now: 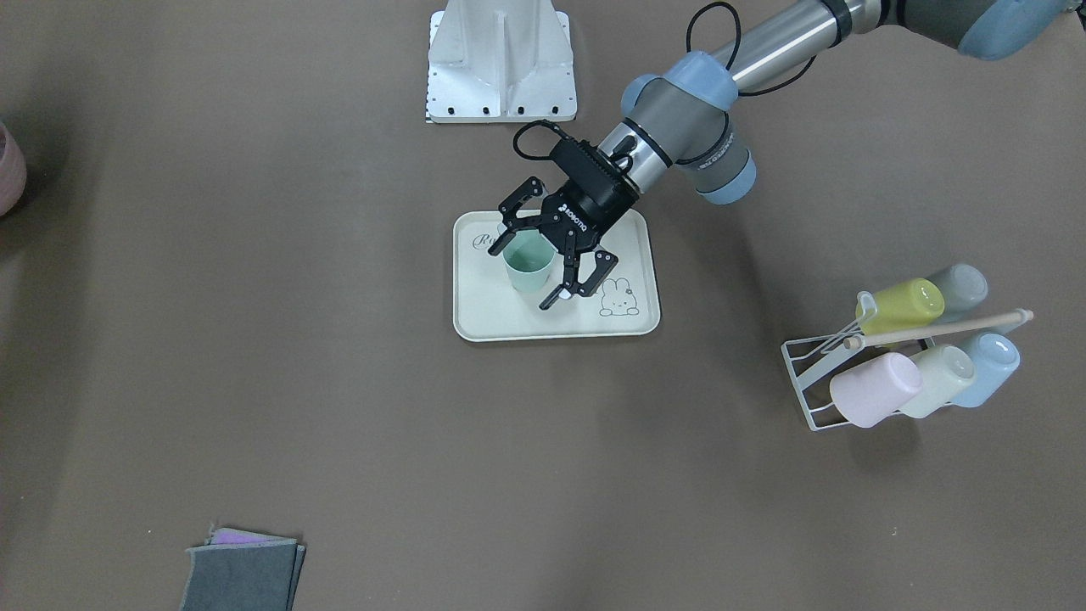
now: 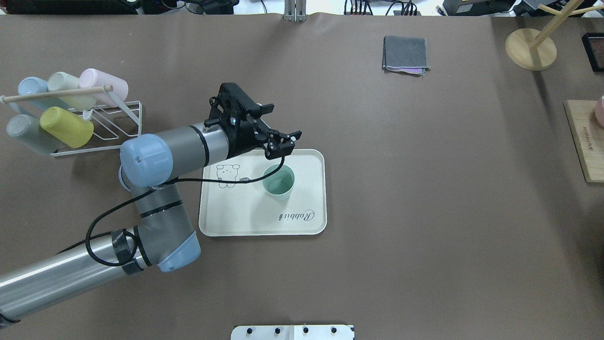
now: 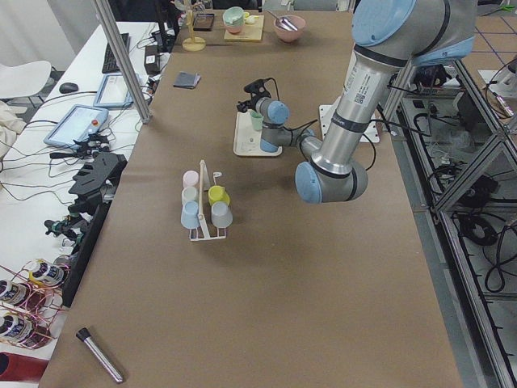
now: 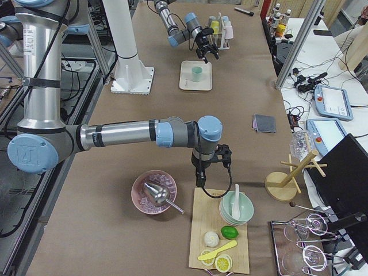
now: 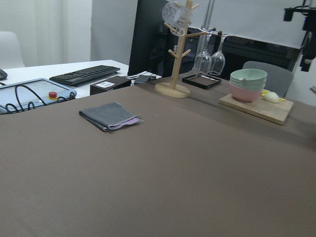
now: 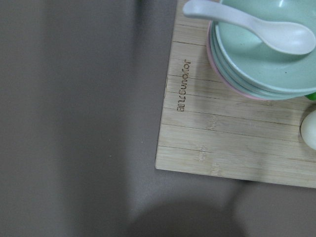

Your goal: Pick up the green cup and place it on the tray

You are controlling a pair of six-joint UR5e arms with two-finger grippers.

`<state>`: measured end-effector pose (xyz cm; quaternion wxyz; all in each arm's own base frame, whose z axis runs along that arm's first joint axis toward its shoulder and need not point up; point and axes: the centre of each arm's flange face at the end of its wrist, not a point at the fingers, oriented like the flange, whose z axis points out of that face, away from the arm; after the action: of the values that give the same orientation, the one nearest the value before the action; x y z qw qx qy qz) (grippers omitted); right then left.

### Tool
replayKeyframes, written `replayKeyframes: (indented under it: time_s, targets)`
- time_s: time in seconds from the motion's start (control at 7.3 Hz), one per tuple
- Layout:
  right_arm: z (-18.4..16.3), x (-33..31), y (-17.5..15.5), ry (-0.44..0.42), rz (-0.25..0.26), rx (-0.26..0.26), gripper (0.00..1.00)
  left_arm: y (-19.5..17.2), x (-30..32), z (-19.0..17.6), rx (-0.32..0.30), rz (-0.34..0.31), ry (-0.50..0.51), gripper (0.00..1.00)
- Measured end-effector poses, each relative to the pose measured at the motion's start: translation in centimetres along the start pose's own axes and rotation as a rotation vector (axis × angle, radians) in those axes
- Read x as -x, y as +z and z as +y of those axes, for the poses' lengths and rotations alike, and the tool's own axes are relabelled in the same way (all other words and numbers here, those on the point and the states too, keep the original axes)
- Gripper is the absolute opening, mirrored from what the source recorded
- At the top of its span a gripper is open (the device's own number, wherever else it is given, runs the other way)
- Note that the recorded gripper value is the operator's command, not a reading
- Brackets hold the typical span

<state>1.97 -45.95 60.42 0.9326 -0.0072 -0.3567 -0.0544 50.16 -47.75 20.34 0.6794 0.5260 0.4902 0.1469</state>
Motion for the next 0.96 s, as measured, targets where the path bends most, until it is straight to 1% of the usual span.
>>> replayKeyframes:
  time_s: [0.14,0.27,0.41,0.55,0.68,0.82,0.96]
  targets:
    - [0.0,0.0,0.0,0.001,0.000,0.001,1.00,0.3,3.8,-3.3,0.116,-0.149,0.005,0.98]
    - [0.1,-0.1,0.1,0.001,0.001,0.001,1.00,-0.2,8.6,-5.2,0.209,-0.278,-0.008,0.98]
    - [0.1,-0.1,0.1,0.001,0.001,0.002,1.00,-1.8,14.7,-5.9,0.302,-0.380,-0.046,0.98]
    - [0.1,-0.1,0.1,0.002,0.001,0.002,1.00,-4.6,21.7,-6.4,0.403,-0.454,-0.114,0.98]
    - [0.2,-0.2,0.2,0.003,0.002,0.003,1.00,-8.7,28.6,-7.4,0.497,-0.504,-0.219,0.98]
    - [0.2,-0.2,0.2,0.004,0.003,0.004,1.00,-13.9,35.2,-7.4,0.564,-0.543,-0.345,0.98]
    - [0.2,-0.2,0.2,0.004,0.004,0.005,1.00,-18.9,40.6,-5.5,0.614,-0.575,-0.468,0.98]
